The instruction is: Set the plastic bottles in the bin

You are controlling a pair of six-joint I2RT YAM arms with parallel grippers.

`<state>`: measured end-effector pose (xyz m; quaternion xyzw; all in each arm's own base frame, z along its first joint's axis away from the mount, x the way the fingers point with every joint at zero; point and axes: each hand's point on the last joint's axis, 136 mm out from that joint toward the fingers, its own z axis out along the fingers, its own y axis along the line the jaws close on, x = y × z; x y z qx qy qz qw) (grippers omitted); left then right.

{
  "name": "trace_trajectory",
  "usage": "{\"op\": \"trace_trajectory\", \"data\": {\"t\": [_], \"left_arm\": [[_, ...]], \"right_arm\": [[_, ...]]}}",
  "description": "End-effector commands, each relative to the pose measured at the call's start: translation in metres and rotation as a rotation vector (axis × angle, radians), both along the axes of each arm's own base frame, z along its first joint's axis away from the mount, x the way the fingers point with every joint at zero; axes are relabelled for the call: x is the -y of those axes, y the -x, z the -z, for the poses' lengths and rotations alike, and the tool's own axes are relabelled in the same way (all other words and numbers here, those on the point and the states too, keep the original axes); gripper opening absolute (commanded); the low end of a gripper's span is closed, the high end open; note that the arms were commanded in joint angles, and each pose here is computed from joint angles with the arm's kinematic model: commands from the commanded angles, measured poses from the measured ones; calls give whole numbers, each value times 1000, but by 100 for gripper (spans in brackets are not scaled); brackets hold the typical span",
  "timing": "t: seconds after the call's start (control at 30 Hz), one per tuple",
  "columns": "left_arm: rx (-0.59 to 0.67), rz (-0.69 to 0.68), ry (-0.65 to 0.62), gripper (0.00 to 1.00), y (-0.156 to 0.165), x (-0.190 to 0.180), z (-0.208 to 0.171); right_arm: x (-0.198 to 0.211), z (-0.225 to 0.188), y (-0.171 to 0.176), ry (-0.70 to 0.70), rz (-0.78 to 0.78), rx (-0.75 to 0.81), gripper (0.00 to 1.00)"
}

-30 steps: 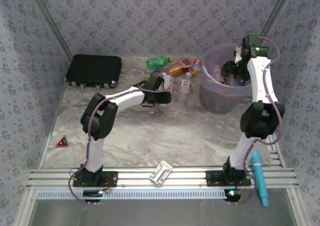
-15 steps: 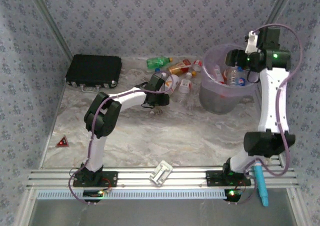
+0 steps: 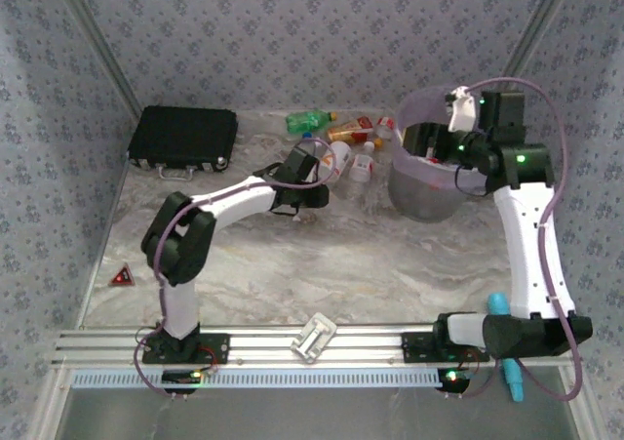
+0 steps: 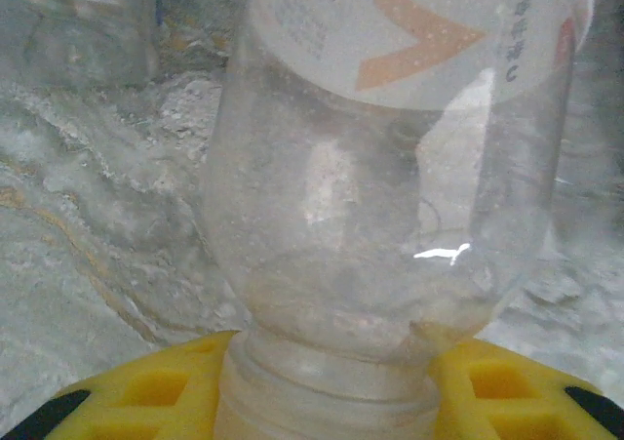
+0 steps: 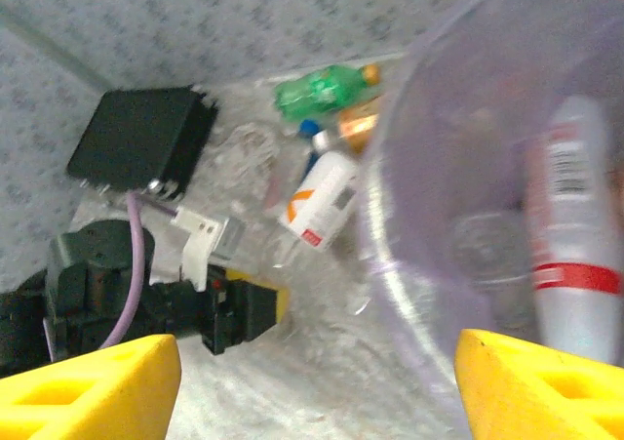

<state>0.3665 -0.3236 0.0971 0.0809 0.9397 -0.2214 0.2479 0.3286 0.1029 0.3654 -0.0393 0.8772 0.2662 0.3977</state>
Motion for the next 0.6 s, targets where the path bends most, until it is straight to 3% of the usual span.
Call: {"op": "trace_trajectory", "data": {"t": [0.0,0.2,0.4,0.57], "left_arm": [[95,28,113,42,10,4,-43],[179,27,277,41,38,-10,-80],[265,4,410,39,57,-22,-115],[312,1,452,38,62,-23,-133]], "right_arm": [[-31,-4,8,-88,-62,20,76],[-86,20,-2,-192,-110,-12,82],[-131,47,-21,-210,-140,-61,88],[-160,74,-34,-180,-161,-125,91]]}}
